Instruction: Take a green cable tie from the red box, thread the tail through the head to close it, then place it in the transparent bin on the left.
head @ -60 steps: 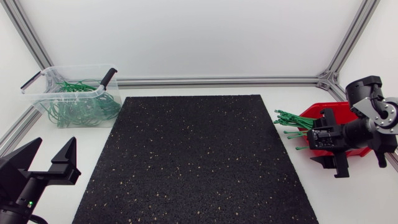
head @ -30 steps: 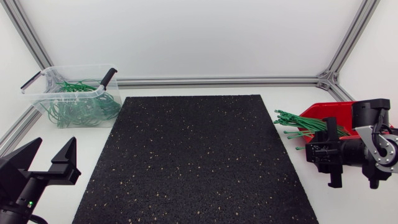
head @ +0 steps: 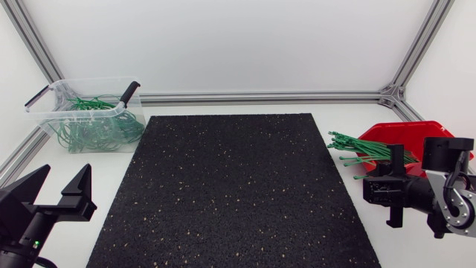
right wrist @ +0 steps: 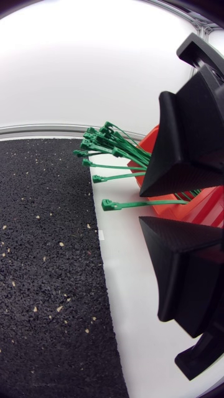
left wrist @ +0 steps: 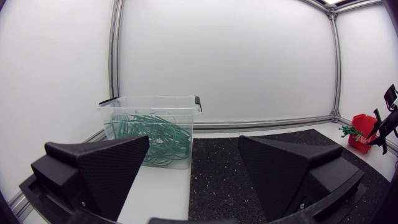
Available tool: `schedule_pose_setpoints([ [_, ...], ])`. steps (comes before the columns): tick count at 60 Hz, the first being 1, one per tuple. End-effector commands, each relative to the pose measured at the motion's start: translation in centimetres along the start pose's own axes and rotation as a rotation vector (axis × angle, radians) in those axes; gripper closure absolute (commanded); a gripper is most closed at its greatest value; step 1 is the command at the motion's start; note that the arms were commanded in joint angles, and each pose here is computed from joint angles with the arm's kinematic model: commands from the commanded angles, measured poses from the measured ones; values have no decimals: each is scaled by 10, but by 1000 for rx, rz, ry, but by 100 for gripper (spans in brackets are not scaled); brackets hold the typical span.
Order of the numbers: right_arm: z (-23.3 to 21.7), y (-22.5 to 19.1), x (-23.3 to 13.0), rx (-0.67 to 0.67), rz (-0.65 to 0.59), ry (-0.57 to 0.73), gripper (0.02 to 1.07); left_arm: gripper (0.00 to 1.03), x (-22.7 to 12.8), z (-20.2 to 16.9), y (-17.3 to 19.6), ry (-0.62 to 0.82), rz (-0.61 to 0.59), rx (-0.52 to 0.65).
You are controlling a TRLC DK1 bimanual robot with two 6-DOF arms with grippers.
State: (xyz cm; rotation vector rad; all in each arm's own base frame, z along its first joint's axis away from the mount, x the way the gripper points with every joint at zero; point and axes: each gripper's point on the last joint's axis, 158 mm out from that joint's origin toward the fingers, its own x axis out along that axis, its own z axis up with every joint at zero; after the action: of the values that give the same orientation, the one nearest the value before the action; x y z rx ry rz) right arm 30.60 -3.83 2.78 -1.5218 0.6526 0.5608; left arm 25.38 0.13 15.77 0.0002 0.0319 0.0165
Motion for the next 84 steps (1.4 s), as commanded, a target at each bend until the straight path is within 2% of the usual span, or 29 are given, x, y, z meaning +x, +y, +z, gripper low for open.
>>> schedule_pose_setpoints([
  [1,1,4,0,-15,-4,3,80,3,2,-25,0,60,-2,-12],
  [24,-9,-2,9,-15,-33,37,80,3,2,-25,-2,62,-9,-12],
  [41,-17,-1,15,-10,-21,59,89,3,2,-25,-2,62,-10,-12],
  [45,-17,-2,16,-20,-23,61,98,3,2,-25,-3,62,-13,-12],
  [50,-20,-4,19,-23,-25,68,101,3,2,-25,-4,62,-16,-12],
  [60,-22,-14,17,-19,-45,74,101,3,2,-25,-4,62,-19,-12],
  [77,-11,-51,-22,90,-84,29,101,3,1,-25,-5,61,-24,-15],
  [84,1,-67,-44,163,-49,-11,101,3,1,-25,-6,59,-29,-7],
])
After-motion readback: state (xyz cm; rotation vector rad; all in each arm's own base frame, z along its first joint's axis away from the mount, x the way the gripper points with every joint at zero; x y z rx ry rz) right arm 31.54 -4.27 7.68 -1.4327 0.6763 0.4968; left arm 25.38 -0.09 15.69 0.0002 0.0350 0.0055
